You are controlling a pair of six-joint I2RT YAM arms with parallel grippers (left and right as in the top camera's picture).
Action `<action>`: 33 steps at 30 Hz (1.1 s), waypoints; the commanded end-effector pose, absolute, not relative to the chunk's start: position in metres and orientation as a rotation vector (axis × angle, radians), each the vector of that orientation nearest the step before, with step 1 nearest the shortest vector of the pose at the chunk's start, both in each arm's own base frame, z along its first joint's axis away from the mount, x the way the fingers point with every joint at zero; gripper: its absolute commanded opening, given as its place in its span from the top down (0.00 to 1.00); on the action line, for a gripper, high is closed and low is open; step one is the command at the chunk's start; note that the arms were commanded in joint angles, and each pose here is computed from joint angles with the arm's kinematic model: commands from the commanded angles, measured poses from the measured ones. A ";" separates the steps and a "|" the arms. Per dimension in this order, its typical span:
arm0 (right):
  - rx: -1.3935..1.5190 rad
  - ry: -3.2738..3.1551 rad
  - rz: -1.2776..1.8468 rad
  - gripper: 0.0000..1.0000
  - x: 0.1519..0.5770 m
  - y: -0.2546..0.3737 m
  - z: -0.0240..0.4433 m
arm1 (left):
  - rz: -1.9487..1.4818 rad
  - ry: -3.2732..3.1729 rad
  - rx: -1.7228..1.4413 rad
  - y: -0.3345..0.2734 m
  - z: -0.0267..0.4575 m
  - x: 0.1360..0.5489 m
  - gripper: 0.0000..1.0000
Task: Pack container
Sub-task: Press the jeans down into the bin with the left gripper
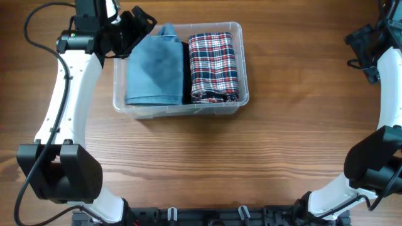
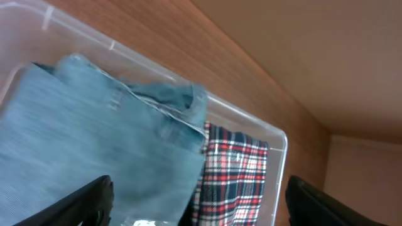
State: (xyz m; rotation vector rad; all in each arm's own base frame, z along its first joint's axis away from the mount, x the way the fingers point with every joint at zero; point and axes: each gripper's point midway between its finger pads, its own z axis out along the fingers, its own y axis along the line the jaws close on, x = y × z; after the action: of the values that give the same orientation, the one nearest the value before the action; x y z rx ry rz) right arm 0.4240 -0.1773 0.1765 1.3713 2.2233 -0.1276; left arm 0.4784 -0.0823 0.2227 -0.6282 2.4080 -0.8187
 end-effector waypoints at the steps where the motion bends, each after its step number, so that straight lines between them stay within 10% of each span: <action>1: 1.382 2.237 -0.122 0.00 0.426 -0.175 0.168 | -0.713 2.414 -0.635 -0.073 0.224 0.476 0.13; 5: 1.382 2.237 -0.122 0.00 0.426 -0.175 0.168 | -0.692 2.406 -0.640 -0.070 0.224 0.478 0.20; 15: 1.383 2.237 -0.122 0.00 0.426 -0.175 0.168 | -0.685 2.459 -0.523 -0.121 0.205 0.481 0.74; 33: 1.382 2.237 -0.122 0.00 0.426 -0.175 0.168 | -0.431 2.530 -0.504 -0.133 0.115 0.512 0.76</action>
State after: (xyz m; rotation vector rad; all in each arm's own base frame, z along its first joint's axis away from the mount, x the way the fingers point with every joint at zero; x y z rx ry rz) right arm 0.4240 -0.1773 0.1765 1.3713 2.2233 -0.1276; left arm 0.5055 -0.1481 0.1240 -0.4961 2.5330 -0.5257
